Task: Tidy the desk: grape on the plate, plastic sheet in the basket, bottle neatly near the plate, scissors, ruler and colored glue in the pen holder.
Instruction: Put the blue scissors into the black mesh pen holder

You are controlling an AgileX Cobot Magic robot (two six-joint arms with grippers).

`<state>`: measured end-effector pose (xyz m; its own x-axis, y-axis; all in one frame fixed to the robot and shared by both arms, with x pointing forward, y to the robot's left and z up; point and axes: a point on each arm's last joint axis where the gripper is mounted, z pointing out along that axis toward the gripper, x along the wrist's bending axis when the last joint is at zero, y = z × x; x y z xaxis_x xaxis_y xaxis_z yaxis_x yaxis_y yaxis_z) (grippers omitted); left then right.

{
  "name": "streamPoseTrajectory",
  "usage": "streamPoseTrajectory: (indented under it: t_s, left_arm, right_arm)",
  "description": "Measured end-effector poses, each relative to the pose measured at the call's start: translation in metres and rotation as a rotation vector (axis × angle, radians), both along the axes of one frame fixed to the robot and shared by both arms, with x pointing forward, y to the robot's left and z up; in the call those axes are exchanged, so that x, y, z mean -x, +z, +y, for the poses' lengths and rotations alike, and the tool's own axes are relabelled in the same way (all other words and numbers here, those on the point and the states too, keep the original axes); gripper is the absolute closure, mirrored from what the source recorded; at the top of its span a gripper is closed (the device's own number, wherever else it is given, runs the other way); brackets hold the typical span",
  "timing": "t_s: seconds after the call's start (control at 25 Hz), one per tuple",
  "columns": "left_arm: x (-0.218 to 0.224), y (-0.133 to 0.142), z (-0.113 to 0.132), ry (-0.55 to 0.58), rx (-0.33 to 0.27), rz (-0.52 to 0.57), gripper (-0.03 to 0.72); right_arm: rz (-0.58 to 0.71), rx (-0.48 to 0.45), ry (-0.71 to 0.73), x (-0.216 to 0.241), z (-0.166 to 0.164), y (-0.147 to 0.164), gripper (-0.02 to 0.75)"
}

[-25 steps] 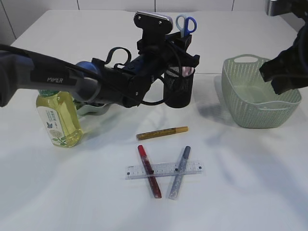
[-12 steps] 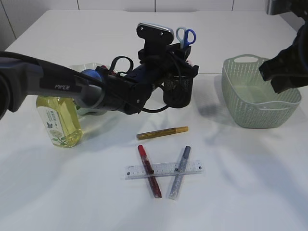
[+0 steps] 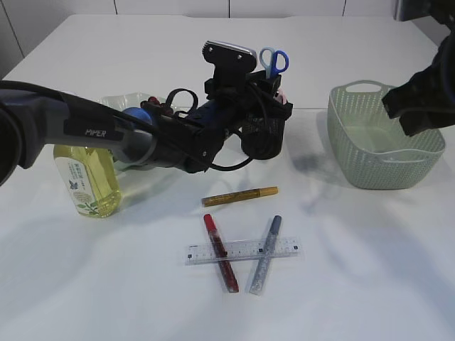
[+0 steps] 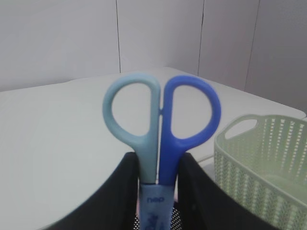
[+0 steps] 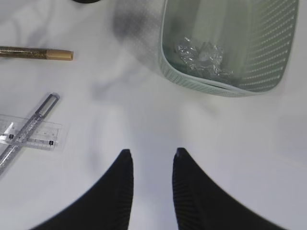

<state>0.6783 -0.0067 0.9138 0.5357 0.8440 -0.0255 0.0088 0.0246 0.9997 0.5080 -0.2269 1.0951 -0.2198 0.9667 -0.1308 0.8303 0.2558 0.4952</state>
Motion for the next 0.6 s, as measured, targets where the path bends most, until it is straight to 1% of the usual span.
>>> streamPoseTrajectory:
  t_s: [0.16, 0.44, 0.6]
  left_arm:
    - [-0.0006, 0.0000, 0.0008, 0.002, 0.000, 0.000, 0.503]
    - [-0.0039, -0.0002, 0.0058, 0.029, 0.018, 0.014, 0.492]
    - [-0.0042, -0.0024, 0.0064, 0.036, 0.016, 0.040, 0.488]
  right_arm:
    - [-0.005, -0.002, 0.001, -0.0004, 0.0002, 0.0003, 0.498]
    - [-0.005, -0.002, 0.001, -0.0004, 0.0002, 0.0003, 0.498]
    - [-0.006, 0.000, 0.001, -0.0005, 0.0001, 0.0003, 0.498]
